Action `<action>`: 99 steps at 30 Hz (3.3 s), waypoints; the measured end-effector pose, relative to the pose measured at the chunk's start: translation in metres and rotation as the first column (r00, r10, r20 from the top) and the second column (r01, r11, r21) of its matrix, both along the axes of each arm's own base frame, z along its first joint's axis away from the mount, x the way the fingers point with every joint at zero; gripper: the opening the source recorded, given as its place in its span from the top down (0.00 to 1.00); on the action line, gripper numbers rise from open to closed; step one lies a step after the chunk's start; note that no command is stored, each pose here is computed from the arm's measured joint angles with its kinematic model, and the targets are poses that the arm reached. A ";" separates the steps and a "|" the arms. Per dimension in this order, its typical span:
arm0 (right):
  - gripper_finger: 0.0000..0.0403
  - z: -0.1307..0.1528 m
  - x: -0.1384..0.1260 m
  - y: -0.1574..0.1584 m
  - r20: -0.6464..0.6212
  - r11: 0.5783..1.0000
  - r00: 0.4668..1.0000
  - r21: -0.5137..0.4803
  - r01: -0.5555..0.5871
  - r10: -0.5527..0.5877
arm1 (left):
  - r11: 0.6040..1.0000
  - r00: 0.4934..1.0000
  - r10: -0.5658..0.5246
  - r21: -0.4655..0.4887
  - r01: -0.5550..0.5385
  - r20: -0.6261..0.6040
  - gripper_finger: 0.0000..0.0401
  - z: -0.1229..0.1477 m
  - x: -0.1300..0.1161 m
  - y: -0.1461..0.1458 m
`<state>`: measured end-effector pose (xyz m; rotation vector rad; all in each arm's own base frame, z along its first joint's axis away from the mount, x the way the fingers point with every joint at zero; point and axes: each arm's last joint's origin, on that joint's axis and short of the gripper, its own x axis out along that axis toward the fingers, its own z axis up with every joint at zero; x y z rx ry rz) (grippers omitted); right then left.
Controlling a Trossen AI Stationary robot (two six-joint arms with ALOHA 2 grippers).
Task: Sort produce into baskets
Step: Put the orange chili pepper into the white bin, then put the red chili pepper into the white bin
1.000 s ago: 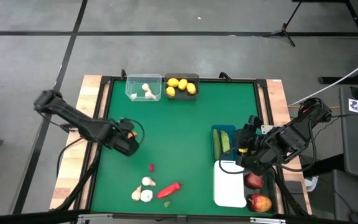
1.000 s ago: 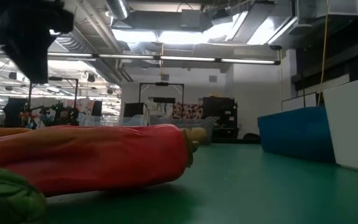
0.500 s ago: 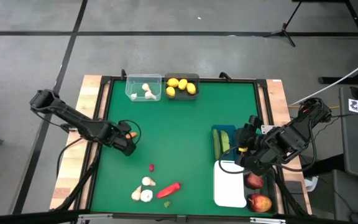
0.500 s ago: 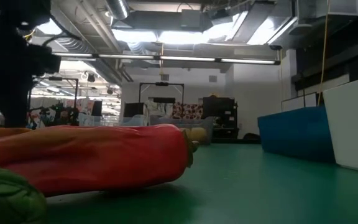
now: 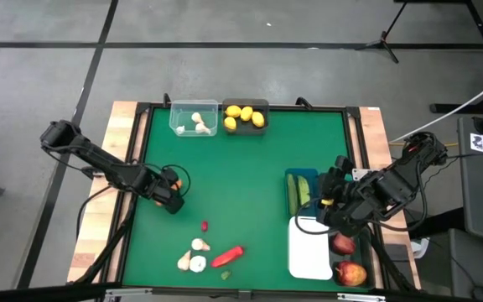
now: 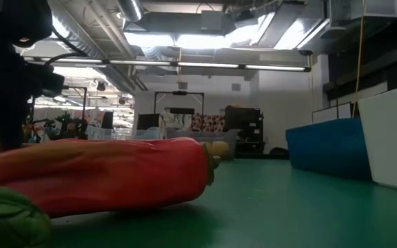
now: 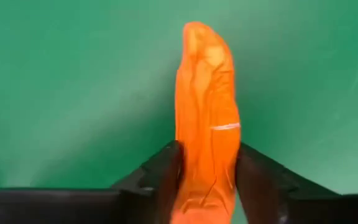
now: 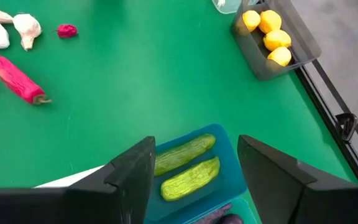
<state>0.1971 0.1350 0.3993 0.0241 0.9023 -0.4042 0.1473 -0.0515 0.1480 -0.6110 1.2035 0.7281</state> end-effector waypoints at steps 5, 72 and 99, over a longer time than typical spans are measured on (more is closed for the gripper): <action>0.43 0.000 0.001 0.001 0.007 1.000 1.000 0.006 -0.003 0.003 | 1.000 0.996 -0.003 -0.025 0.006 0.089 0.81 0.001 0.009 -0.003; 0.43 0.000 0.002 0.002 0.003 0.999 1.000 0.037 -0.012 0.012 | 0.111 -0.065 -0.986 0.885 0.452 0.157 0.58 0.017 0.375 -0.095; 0.43 0.001 0.001 0.001 0.005 1.000 1.000 0.003 -0.022 0.022 | 0.604 0.592 -0.796 0.104 0.790 0.125 0.42 0.111 0.219 -0.151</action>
